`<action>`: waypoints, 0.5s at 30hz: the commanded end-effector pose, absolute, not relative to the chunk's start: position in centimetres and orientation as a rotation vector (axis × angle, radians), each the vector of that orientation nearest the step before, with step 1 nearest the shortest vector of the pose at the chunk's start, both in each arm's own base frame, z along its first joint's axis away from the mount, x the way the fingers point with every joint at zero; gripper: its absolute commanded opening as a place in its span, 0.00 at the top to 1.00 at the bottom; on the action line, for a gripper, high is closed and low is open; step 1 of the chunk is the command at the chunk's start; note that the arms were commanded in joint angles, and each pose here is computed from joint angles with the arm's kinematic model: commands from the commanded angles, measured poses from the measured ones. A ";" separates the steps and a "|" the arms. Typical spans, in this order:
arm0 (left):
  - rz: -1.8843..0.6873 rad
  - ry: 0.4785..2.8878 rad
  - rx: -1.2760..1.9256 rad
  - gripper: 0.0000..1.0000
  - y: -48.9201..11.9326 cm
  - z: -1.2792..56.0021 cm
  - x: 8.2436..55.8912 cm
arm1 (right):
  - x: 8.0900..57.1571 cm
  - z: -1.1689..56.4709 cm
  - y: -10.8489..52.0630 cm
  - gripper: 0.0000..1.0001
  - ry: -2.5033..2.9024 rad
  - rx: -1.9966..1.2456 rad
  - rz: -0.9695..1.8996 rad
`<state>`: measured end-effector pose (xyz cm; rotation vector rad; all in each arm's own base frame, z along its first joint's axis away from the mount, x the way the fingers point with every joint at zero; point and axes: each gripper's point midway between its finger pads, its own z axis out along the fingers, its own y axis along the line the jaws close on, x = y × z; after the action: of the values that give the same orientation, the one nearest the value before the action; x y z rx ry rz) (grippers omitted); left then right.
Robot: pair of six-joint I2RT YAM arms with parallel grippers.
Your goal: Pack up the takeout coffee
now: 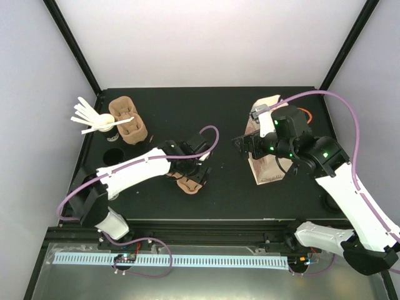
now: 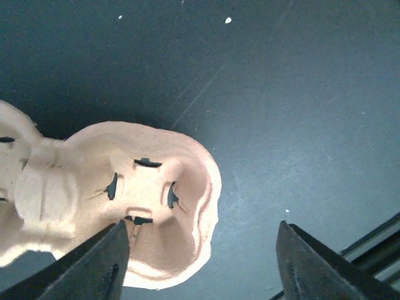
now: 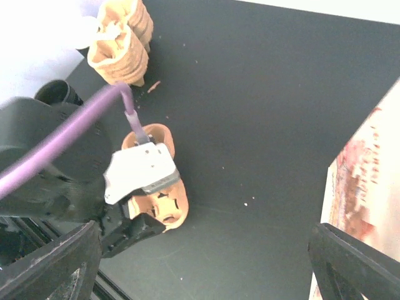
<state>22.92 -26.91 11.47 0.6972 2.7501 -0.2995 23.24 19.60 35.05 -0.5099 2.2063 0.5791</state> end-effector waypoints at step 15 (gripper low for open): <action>-0.124 2.720 0.508 0.24 -20.4 8.8 27.6 | 23.1 35.3 18.7 0.06 2.167 -0.512 0.536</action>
<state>25.81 -21.21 10.20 0.4935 2.7376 -0.1434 23.16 19.49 33.11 -0.5224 2.2482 0.5574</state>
